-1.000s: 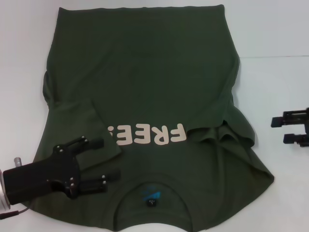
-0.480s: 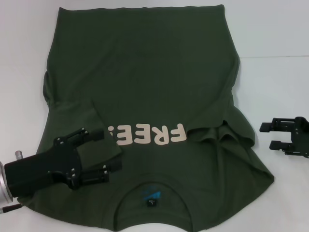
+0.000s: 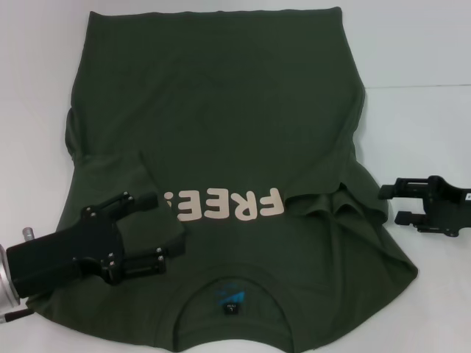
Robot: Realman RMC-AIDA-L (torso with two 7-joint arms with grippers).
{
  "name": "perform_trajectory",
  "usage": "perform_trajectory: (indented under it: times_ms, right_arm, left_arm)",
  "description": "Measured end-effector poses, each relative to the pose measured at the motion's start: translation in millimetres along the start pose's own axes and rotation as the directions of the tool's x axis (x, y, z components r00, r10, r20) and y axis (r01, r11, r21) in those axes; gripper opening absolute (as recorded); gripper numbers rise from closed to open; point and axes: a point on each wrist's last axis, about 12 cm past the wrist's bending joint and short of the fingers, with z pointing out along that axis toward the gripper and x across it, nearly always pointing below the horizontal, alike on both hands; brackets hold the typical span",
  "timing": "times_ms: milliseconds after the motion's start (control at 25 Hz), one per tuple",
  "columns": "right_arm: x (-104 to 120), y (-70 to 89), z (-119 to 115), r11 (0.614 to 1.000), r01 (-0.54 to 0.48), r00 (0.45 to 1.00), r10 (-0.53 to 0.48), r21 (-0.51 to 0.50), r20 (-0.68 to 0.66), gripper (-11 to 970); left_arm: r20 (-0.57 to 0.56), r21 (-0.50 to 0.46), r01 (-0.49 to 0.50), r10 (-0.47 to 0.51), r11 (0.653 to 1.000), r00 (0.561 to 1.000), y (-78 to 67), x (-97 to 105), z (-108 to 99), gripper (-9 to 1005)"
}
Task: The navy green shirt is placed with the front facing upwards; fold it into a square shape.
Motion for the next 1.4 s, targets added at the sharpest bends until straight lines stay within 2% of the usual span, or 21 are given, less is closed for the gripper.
perform_trajectory:
  times_ms: [760,1160,1280,1400]
  right_arm:
    - [6.0,5.3,19.0,1.000,0.018,1.000,-0.018,0.011,-0.005,713]
    - [2.7,12.2,27.3,0.997,0.072,0.997,-0.072,0.040,-0.001,592]
    - [1.3,14.8,28.3,0.995,0.089,0.996,-0.089,0.037,0.001,386]
    - [0.0,17.3,29.2,0.994,0.099,0.995,-0.099,0.037,0.000,247]
  left_arm:
    - [-0.001,-0.011,-0.002,0.002,1.000,1.000,1.6,-0.3,-0.7,937]
    - [-0.001,-0.011,0.001,-0.001,1.000,1.000,1.5,-0.1,-0.6,936]
    - [-0.001,-0.011,0.002,-0.002,1.000,1.000,1.5,-0.1,-0.6,936]
    - [-0.001,-0.012,0.002,-0.002,1.000,1.000,1.6,0.0,-0.6,936]
